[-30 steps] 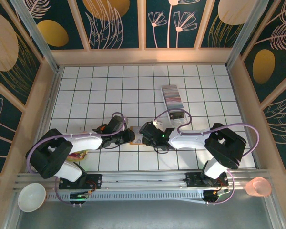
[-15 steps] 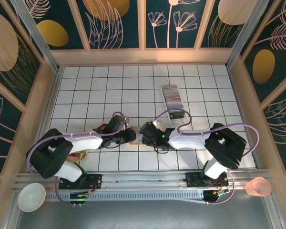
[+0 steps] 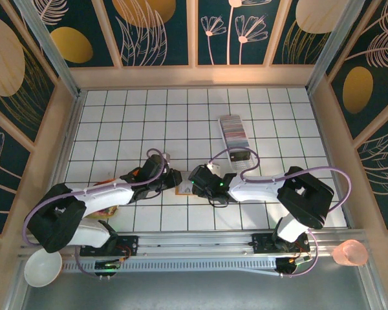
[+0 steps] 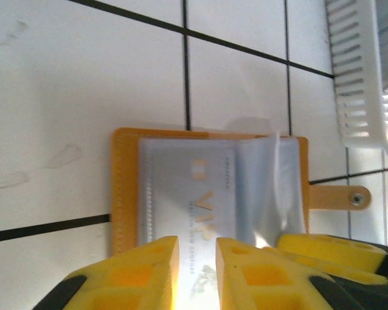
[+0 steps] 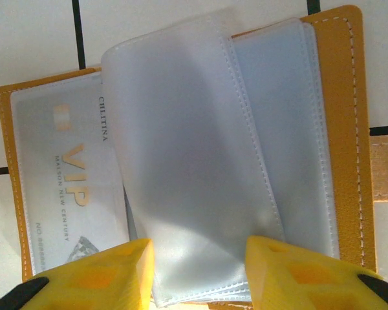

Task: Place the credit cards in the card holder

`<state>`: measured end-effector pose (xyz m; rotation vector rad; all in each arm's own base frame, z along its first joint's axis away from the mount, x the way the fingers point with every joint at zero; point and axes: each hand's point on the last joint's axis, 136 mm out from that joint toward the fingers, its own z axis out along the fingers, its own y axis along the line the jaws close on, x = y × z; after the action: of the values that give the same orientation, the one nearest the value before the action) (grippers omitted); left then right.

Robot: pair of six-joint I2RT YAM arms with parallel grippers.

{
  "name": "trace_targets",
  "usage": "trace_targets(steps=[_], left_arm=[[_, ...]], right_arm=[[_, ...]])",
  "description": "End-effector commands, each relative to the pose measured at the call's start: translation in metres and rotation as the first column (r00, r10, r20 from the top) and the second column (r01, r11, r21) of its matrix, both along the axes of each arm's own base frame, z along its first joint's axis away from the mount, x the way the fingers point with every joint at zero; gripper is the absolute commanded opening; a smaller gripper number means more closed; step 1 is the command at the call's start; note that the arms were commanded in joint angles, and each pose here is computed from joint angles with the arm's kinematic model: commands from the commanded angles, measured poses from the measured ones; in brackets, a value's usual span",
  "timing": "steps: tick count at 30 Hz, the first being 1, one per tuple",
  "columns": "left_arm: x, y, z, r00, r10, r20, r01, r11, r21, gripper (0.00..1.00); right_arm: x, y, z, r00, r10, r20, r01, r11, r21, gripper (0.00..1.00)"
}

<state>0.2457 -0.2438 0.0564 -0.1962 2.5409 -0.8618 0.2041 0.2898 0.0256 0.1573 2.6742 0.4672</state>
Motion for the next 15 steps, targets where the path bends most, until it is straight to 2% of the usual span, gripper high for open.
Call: trace_targets(steps=[1, 6, 15], left_arm=[[-0.002, 0.024, -0.012, 0.997, 0.071, 0.008, -0.071, 0.993, 0.091, 0.27], [-0.005, 0.03, -0.027, 0.998, 0.067, -0.011, -0.065, 0.988, 0.137, 0.3], [-0.015, 0.024, -0.049, 0.997, 0.019, -0.071, -0.01, 0.991, 0.136, 0.23]], right_arm=[[0.0, 0.0, -0.011, 1.0, -0.003, -0.018, 0.003, 1.0, -0.018, 0.43], [0.004, 0.011, -0.007, 1.0, 0.009, -0.009, -0.009, 1.0, 0.004, 0.43], [0.01, 0.025, 0.005, 1.0, 0.017, 0.018, -0.017, 0.999, 0.04, 0.42]])
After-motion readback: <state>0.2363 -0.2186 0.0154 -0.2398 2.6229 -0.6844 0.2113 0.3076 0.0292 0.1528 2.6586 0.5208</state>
